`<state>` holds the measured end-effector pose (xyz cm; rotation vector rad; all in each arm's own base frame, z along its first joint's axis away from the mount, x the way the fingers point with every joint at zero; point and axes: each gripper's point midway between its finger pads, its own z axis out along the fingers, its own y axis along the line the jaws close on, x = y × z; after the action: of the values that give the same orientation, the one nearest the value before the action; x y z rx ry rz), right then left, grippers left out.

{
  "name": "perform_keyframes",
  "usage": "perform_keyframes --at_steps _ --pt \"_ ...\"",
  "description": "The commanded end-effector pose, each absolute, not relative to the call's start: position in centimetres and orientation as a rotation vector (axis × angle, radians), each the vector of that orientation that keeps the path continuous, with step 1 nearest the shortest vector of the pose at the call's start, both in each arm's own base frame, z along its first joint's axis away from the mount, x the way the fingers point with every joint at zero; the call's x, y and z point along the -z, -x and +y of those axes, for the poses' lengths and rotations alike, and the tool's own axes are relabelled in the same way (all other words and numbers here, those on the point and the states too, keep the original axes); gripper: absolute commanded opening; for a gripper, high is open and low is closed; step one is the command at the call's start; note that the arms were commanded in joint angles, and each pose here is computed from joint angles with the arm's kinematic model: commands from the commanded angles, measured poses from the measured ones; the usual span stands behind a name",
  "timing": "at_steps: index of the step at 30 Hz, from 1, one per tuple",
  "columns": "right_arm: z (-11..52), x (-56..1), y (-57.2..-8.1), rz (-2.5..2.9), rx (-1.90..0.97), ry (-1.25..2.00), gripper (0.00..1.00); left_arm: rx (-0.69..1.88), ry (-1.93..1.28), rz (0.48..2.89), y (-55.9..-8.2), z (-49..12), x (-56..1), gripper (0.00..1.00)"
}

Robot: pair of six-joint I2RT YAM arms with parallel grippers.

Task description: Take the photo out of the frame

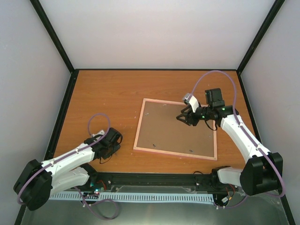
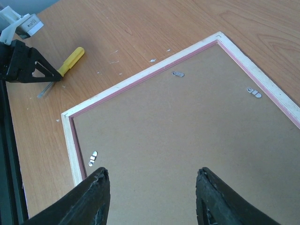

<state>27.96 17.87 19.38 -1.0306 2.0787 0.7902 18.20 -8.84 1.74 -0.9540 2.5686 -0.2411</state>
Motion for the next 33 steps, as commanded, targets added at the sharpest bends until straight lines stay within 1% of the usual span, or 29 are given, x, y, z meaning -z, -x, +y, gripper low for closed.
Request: perform_keyframes --at_steps 1,2,4,7,11,13,14,15,19,22,23,25,27,29,33 --pt "17.8 -19.3 -28.0 2.078 -0.789 1.037 0.50 0.286 0.918 2.545 -19.2 -9.4 -4.7 0.42" --pt "17.8 -19.3 -28.0 2.077 -0.787 1.038 0.50 0.301 0.900 2.539 -19.4 -9.6 -5.4 0.49" --pt "17.6 -19.3 -28.0 2.074 -0.772 1.048 0.50 0.344 0.848 2.510 -20.1 -10.0 -7.4 0.57" --pt "17.3 -18.8 -27.7 2.084 -0.737 1.100 0.47 0.435 0.677 2.428 -21.9 -11.2 -11.2 0.65" --pt "16.7 -16.7 -25.5 2.139 -0.696 1.252 0.39 0.484 0.312 2.302 -24.5 -13.3 -15.8 0.77" --pt "16.1 -15.2 -23.8 2.150 -0.639 1.371 0.36 0.460 0.233 2.255 -25.5 -13.7 -16.7 0.91" --pt "15.7 -14.5 -23.1 2.164 -0.589 1.420 0.35 0.447 0.216 2.237 -25.9 -13.8 -16.8 0.97" --pt "15.3 -13.8 -22.3 2.175 -0.551 1.464 0.35 0.436 0.214 2.223 -26.3 -13.8 -16.6 0.99" --pt "13.3 -11.9 -19.1 2.191 -0.415 1.623 0.34 0.449 0.209 2.159 -27.6 -14.4 -15.7 1.00" --pt "10.9 -10.0 -17.7 2.236 -0.271 1.703 0.36 0.548 0.090 2.104 -28.3 -16.7 -15.5 0.98" --pt "10.1 -9.3 -17.3 2.255 -0.225 1.721 0.37 0.571 0.041 2.103 -28.4 -17.5 -15.3 0.94" --pt "8.9 -8.0 -16.8 2.292 -0.160 1.747 0.40 0.584 0.053 2.128 -28.8 -18.1 -14.7 0.85" --pt "8.1 -6.8 -16.2 2.330 -0.130 1.769 0.43 0.606 -0.024 2.133 -28.9 -19.5 -14.6 0.80" --pt "7.6 -5.8 -15.7 2.353 -0.116 1.790 0.43 0.599 -0.129 2.108 -28.5 -21.2 -15.0 0.77" --pt "7.1 -4.2 -15.0 2.379 -0.111 1.820 0.43 0.561 -0.418 2.078 -26.5 -25.1 -15.5 0.77"
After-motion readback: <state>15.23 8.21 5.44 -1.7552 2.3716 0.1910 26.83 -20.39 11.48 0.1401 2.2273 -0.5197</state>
